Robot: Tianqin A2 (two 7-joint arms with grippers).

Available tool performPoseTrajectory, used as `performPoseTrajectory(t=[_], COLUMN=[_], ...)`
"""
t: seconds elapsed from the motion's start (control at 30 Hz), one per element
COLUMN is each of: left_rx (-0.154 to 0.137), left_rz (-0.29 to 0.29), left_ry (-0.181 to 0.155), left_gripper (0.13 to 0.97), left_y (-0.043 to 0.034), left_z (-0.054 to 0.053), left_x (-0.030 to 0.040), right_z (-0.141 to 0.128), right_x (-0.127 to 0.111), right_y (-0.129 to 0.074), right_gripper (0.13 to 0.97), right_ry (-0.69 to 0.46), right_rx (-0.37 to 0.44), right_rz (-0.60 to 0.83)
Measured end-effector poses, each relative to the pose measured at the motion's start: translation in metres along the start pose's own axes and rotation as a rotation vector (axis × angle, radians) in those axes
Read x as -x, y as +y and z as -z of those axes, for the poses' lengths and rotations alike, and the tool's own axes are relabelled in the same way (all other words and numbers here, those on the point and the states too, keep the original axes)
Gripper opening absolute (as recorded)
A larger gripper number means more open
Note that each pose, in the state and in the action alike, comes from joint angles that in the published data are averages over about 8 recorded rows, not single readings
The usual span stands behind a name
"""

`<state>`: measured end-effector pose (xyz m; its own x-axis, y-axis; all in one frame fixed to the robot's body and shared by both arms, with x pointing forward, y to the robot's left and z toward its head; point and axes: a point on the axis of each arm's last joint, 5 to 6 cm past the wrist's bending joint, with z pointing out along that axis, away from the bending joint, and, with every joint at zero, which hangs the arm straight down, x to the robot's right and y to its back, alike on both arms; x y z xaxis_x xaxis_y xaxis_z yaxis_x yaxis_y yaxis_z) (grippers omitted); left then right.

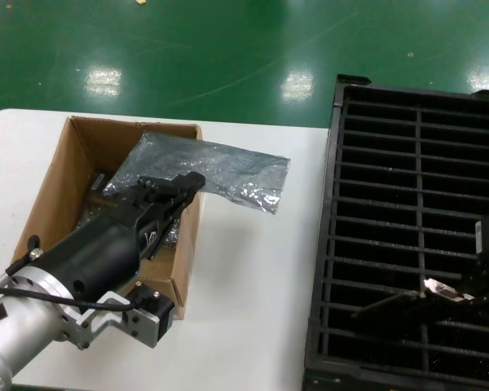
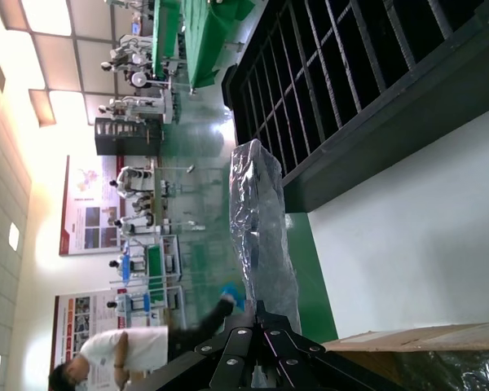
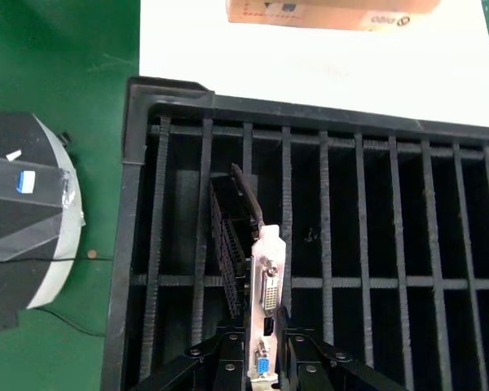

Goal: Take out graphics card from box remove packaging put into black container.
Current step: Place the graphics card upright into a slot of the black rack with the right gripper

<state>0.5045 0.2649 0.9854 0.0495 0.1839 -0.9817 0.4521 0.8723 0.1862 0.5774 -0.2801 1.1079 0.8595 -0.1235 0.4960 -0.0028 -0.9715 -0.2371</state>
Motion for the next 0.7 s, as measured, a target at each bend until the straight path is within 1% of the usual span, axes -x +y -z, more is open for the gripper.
performPoseTrajectory(t=[0.4, 0.7], left_rx=[0.000, 0.000], left_rz=[0.000, 0.000], left_ry=[0.000, 0.000], left_gripper=[0.139, 0.139], left_y=[0.0000, 0.0000], left_z=[0.000, 0.000], left_x=[0.0000, 0.0000], right_z=[0.008, 0.002], right_x=[0.008, 0.008], right_y=[-0.007, -0.019], right_gripper=[0.187, 0.187], right_ry=[0.033, 0.004], right_rx=[0.007, 0.004], right_rz=[0.092, 0.133])
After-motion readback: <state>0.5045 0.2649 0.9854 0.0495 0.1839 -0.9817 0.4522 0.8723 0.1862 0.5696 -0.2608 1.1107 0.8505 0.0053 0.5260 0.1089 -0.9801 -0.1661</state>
